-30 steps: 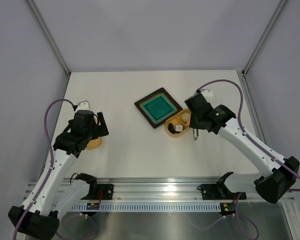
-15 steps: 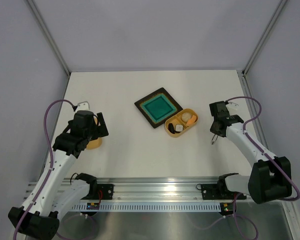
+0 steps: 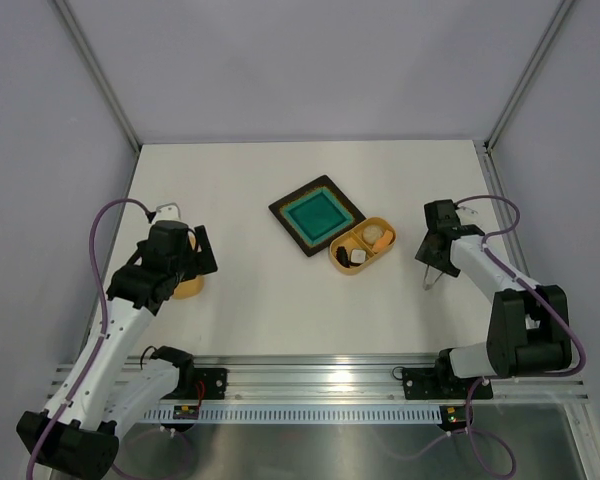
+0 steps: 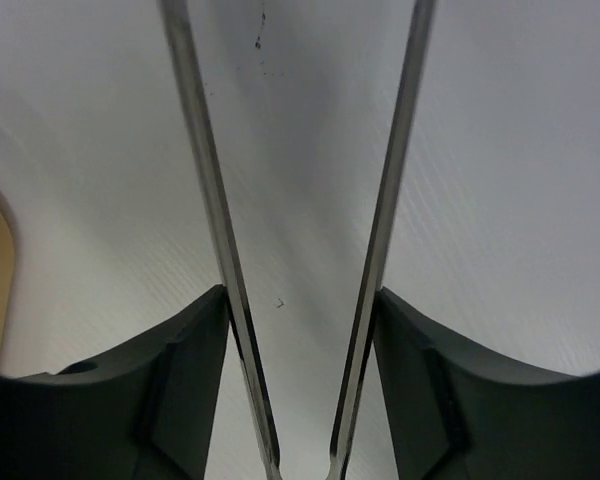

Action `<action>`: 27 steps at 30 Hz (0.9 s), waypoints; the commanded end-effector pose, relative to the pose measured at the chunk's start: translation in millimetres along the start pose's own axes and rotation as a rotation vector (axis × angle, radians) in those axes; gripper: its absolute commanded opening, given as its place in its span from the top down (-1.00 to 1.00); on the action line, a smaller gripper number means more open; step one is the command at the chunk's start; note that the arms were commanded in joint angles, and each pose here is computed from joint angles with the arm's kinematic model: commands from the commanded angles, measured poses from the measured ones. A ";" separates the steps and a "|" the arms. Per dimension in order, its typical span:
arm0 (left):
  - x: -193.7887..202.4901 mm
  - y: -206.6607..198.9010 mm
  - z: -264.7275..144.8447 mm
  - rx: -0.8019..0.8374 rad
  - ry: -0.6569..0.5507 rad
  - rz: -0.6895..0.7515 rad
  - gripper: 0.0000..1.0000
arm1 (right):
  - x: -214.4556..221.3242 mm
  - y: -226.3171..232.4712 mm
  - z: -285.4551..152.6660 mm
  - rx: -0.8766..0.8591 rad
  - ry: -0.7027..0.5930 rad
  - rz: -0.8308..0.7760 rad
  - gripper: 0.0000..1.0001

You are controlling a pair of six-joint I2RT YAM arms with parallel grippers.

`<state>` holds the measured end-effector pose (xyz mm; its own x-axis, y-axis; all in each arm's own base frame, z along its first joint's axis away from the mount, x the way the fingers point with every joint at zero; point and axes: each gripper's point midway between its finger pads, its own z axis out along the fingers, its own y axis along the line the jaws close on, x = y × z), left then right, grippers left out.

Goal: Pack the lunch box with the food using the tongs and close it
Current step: Place the clamp at the center of the board.

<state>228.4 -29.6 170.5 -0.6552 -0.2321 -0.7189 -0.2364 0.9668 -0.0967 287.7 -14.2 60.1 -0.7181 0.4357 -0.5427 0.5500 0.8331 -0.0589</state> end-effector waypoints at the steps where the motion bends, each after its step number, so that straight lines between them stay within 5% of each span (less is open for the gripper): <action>1: -9.6 -2.0 -2.0 0.000 -0.023 -0.010 -0.98 | -22.5 11.6 -4.2 -0.039 -0.048 0.018 -0.34; 8: -7.6 -1.0 2.6 -0.022 -0.003 -0.007 -0.98 | -41.4 14.0 -27.4 -0.075 -0.089 0.025 -0.82; 17: -8.3 -3.3 31.8 -0.109 0.061 -0.008 -0.96 | -56.9 26.6 -60.5 -0.190 -0.117 0.050 -0.85; 27: -15.6 3.8 100.5 -0.284 0.181 -0.013 -0.36 | -63.2 26.7 -105.5 -0.311 -0.157 0.076 -0.86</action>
<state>277.2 -24.6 96.5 -0.8328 -0.2354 -0.5011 -0.3419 0.9306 0.1311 303.8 12.0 151.8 -0.6287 0.4541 -0.6313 0.4563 0.8727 0.1734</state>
